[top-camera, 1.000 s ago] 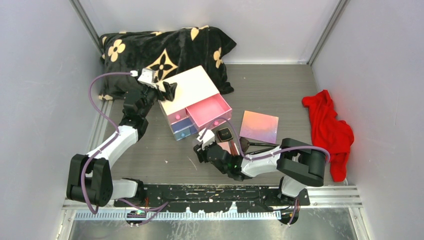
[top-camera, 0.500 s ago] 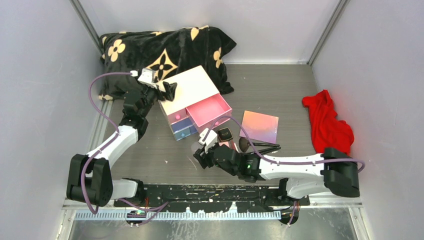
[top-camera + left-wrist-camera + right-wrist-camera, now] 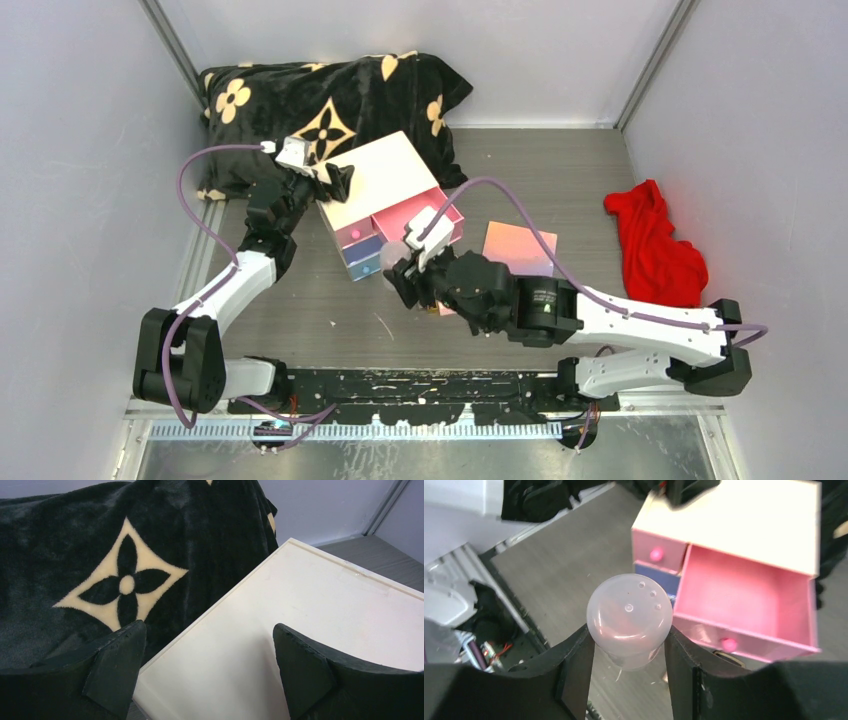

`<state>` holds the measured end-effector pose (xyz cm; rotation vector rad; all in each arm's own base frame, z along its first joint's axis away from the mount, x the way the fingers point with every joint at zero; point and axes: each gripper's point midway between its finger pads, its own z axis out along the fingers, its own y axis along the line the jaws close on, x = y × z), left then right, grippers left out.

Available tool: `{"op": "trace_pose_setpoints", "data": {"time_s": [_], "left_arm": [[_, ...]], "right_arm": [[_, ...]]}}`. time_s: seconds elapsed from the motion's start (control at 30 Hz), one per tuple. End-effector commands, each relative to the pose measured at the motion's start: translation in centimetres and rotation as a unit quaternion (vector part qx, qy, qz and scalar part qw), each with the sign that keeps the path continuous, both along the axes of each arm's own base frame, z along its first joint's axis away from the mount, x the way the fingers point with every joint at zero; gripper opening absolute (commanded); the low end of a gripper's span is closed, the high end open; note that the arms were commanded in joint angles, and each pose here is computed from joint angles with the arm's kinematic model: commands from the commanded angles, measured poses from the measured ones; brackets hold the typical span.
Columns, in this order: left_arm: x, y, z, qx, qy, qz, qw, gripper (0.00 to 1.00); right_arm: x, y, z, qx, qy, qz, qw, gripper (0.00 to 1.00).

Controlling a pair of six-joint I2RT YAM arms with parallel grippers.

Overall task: Organize the makeup
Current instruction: Pick up the makeup from the center of the board, then place the makeup in the drawer.

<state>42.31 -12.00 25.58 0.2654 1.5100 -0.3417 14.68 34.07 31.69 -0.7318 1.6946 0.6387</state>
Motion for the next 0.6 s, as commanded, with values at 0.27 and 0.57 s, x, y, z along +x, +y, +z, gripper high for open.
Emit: {"op": "trace_pose_setpoints", "data": {"time_s": [0.27, 0.57], "left_arm": [[-3.1, 1.5, -13.2, 0.059, 0.200, 0.012, 0.978, 0.97], [-3.1, 1.5, -13.2, 0.059, 0.200, 0.012, 0.978, 0.97]], "right_arm": [[8.3, -2.5, 5.5, -0.093, -0.015, -0.130, 0.987, 0.03], [13.4, -4.1, 3.0, -0.131, 0.015, -0.154, 0.979, 0.03]]}}
